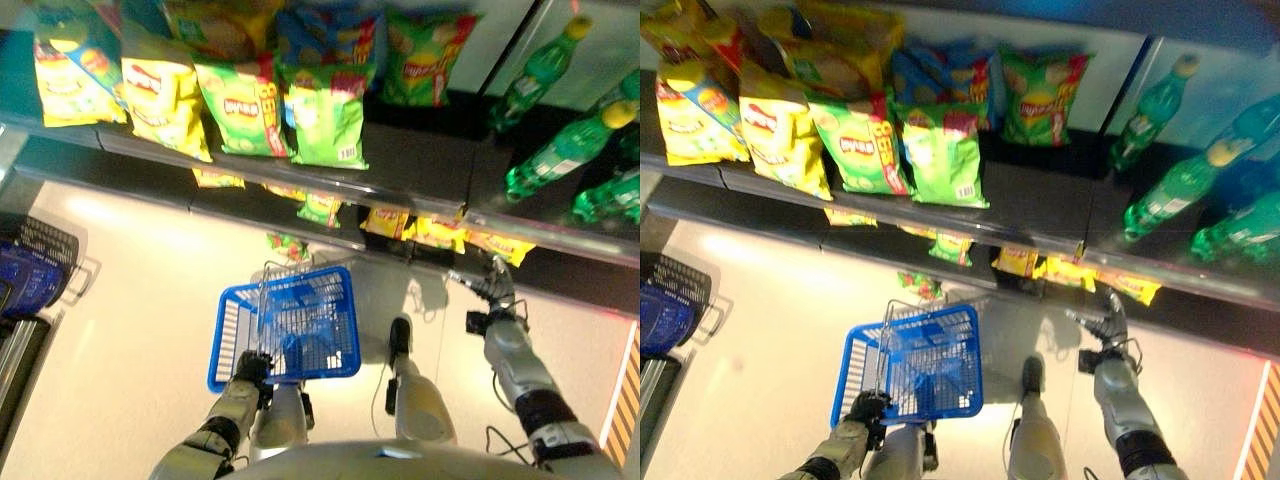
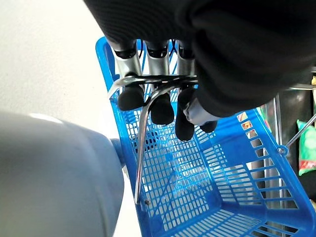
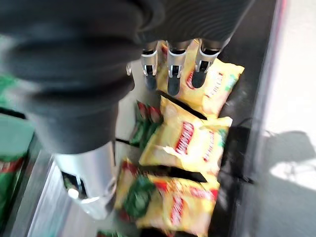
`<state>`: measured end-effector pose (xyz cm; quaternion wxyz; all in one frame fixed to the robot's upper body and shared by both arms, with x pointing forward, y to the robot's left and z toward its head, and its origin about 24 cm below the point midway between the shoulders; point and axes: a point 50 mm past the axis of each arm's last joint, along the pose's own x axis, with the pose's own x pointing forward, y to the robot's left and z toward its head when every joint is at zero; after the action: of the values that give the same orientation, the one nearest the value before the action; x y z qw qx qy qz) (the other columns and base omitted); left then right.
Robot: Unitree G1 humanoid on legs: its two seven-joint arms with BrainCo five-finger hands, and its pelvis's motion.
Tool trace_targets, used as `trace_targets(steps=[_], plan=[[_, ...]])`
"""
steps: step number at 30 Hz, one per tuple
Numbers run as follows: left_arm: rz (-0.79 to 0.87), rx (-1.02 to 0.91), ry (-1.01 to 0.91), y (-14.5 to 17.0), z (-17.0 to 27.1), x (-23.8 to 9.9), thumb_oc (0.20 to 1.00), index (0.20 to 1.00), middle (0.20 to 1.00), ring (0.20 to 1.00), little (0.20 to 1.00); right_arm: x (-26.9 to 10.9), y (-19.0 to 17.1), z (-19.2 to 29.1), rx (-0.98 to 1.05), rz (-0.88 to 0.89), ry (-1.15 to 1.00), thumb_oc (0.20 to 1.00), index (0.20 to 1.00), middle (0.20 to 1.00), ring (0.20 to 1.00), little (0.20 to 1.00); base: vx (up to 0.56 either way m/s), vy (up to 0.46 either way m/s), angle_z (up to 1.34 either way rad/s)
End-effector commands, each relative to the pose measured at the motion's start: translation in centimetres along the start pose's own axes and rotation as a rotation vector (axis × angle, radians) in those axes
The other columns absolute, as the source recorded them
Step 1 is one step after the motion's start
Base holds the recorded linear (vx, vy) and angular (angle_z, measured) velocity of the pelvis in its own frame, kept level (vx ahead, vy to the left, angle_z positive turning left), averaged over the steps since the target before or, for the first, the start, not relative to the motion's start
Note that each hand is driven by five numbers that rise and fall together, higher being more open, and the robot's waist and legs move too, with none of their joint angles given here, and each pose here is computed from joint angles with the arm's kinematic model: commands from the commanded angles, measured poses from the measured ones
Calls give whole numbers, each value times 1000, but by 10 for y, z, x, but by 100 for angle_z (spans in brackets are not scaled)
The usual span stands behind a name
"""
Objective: Pick up the snacks into the basket
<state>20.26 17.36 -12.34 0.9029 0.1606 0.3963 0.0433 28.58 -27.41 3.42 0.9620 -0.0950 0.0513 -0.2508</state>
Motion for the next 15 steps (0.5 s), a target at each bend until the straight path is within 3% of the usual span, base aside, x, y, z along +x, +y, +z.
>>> trace_targets(steps=[1, 15], plan=[[76, 159, 30, 21, -13, 2, 200, 200, 200, 200, 200, 11, -15, 53, 114, -72, -214, 1000, 1000, 1000, 1000, 1000, -41, 33, -9], [155, 253, -118, 27, 29, 8, 200, 200, 200, 200, 200, 56, -59, 142, 192, -253, -379, 1000, 1000, 1000, 1000, 1000, -44, 19, 0]])
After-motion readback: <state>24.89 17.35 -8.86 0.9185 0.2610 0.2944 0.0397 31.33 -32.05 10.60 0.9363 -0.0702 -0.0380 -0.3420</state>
